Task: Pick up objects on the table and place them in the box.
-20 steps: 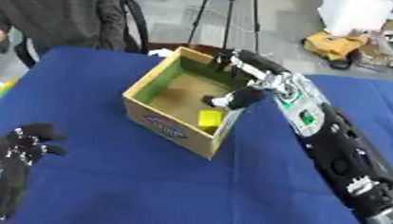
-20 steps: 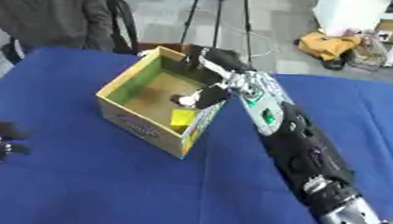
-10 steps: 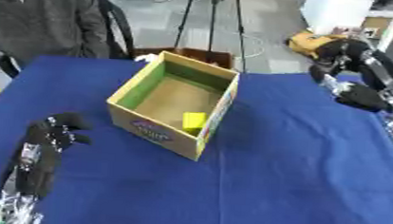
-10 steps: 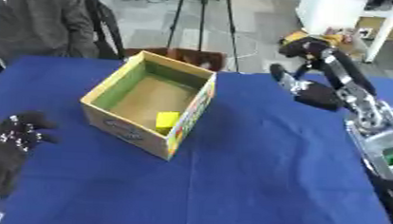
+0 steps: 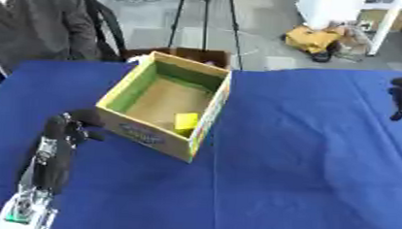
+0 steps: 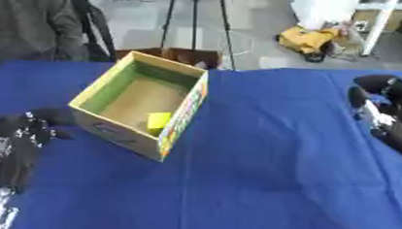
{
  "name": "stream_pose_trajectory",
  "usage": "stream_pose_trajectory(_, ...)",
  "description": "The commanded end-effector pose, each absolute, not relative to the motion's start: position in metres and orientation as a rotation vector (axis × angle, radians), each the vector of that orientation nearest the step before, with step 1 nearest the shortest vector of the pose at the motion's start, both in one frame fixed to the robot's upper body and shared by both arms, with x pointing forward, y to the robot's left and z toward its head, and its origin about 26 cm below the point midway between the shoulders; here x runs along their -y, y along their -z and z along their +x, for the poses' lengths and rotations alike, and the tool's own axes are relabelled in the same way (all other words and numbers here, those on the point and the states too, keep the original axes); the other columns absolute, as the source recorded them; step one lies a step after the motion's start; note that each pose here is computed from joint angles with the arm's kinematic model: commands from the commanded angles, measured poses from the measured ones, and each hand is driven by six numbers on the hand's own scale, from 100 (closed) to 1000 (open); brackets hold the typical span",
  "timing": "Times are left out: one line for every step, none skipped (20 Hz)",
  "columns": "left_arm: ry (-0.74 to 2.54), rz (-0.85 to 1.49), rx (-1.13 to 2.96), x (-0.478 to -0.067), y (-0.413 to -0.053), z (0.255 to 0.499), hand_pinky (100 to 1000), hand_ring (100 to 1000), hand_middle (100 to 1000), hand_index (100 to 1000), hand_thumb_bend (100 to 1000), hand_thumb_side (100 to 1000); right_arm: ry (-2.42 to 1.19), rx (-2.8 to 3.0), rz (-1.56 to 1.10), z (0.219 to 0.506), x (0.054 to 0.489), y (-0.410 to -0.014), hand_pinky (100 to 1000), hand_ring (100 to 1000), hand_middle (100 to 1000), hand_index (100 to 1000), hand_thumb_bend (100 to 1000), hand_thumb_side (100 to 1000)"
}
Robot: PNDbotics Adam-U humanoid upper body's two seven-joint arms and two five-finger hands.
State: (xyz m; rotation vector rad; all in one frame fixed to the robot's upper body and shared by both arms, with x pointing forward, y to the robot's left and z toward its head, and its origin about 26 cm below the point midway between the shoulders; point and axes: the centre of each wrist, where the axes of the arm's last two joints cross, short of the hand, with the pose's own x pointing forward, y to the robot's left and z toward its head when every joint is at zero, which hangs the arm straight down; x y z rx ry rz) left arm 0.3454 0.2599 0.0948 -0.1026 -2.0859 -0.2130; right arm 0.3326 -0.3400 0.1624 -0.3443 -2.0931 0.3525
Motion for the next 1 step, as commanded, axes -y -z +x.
stream_pose_trajectory(0.223, -0.07, 2.104, -0.2684, -0.1016, 0.3459, 581, 701, 552, 719, 845, 884, -0.307, 2.133, -0.351, 0.3258, 0.3408, -0.1706, 461, 739, 723, 731, 358, 555)
